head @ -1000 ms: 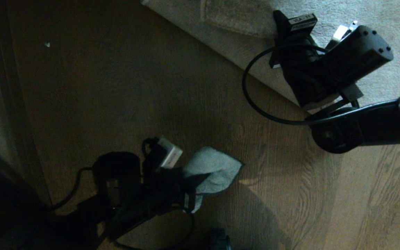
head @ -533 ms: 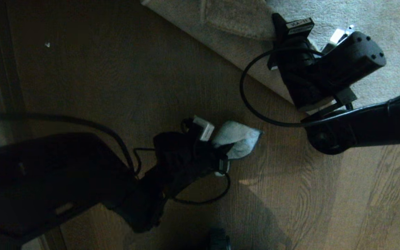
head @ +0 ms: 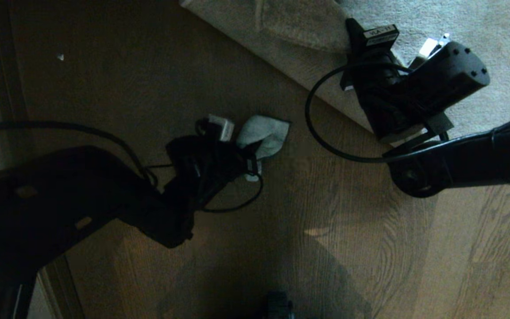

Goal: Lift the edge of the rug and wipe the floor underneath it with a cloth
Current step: Wipe the floor under the carpet with a rag

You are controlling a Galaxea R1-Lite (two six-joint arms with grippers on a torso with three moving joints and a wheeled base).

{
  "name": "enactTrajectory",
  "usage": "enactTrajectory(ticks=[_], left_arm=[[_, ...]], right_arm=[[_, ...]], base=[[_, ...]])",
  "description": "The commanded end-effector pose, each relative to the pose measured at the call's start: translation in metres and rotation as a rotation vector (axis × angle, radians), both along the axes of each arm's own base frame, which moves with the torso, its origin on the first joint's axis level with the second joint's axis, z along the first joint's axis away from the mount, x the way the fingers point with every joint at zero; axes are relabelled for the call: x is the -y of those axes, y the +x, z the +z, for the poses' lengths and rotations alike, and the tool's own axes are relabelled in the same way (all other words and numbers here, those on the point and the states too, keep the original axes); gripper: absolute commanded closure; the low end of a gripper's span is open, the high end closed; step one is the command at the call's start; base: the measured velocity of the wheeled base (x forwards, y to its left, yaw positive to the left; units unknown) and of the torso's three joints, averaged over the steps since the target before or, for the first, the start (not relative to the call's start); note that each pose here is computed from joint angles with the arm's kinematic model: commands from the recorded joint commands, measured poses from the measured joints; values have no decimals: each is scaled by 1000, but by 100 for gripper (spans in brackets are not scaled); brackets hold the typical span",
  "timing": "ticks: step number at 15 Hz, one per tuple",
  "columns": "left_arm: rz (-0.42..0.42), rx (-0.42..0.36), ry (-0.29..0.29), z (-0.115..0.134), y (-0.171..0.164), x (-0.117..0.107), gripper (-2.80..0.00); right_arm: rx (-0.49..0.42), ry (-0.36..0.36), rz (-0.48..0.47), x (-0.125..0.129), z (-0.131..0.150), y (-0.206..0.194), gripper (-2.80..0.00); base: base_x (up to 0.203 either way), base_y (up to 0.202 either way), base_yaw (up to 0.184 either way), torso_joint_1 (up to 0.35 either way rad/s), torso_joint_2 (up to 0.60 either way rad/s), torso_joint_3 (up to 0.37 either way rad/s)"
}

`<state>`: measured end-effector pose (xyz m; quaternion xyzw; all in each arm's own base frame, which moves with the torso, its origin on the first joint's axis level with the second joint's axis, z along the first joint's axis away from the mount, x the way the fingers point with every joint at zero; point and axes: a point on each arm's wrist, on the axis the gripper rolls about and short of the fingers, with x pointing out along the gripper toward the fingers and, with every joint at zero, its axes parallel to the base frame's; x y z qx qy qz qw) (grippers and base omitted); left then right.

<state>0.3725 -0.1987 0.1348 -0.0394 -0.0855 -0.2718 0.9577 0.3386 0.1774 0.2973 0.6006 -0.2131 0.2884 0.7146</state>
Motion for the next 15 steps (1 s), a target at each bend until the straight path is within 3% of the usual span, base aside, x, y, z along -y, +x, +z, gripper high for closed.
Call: enactTrajectory(ticks=[1, 7, 11, 15], left_arm=[[70, 68, -35, 30, 2, -28, 0], [133, 163, -70, 84, -33, -70, 0], [140, 125, -25, 85, -87, -92, 0], [141, 36, 19, 65, -159, -119, 0]], right_arm=[[10, 11, 7, 0, 2, -1, 0], [16, 13, 9, 1, 3, -3, 0], [16, 14, 8, 1, 3, -3, 0], [14, 13, 7, 0, 3, -3, 0]], base=[[0, 0, 0, 0, 0, 0], [0, 0, 0, 0, 0, 0], [0, 0, 0, 0, 0, 0], [0, 0, 0, 0, 0, 0]])
